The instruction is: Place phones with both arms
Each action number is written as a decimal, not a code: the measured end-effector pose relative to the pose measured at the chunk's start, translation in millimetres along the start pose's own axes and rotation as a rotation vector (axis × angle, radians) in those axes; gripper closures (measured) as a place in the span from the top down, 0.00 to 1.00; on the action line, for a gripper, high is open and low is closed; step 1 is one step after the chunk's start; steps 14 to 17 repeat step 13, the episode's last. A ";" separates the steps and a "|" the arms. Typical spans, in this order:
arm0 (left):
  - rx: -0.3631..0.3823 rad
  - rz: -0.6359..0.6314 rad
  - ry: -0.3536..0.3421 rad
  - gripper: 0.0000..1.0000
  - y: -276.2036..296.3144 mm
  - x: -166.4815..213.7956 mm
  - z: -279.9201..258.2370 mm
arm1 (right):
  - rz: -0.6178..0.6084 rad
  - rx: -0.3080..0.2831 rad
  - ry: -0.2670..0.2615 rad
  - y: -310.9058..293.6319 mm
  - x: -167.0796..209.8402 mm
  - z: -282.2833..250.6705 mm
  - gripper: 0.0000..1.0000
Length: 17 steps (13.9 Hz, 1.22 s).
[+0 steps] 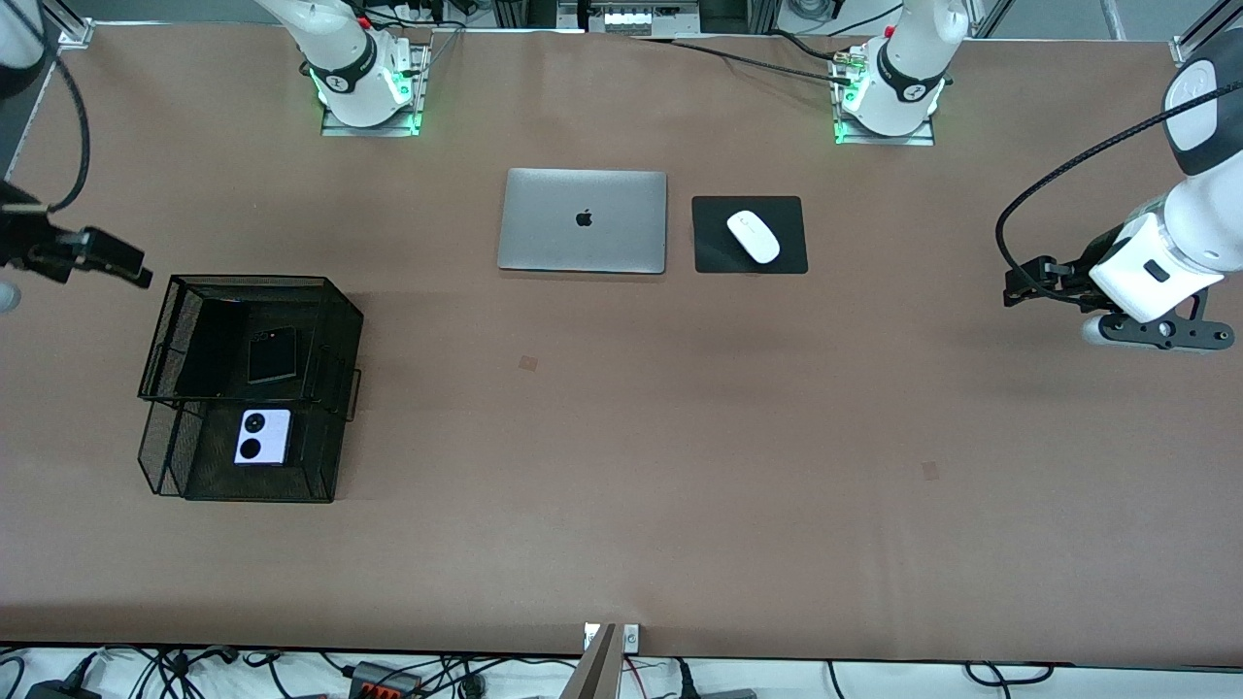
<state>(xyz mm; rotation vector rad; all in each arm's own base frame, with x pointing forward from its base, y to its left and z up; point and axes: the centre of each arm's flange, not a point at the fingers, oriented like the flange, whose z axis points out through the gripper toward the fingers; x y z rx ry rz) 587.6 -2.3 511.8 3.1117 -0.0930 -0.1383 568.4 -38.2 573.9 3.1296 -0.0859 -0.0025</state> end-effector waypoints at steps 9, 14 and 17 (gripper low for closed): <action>0.000 -0.003 -0.001 1.00 -1.8 -0.2 0.0 | -0.008 -0.002 0.002 -1.8 -18.7 -1.5 1.00; 0.000 -0.003 -0.001 1.00 -2.0 -0.2 0.0 | -0.008 -0.002 -0.009 -1.8 -19.9 -0.6 1.00; 0.000 -0.003 -0.001 1.00 -2.0 -0.2 0.0 | -0.008 -0.002 -0.009 -1.8 -19.9 -0.6 1.00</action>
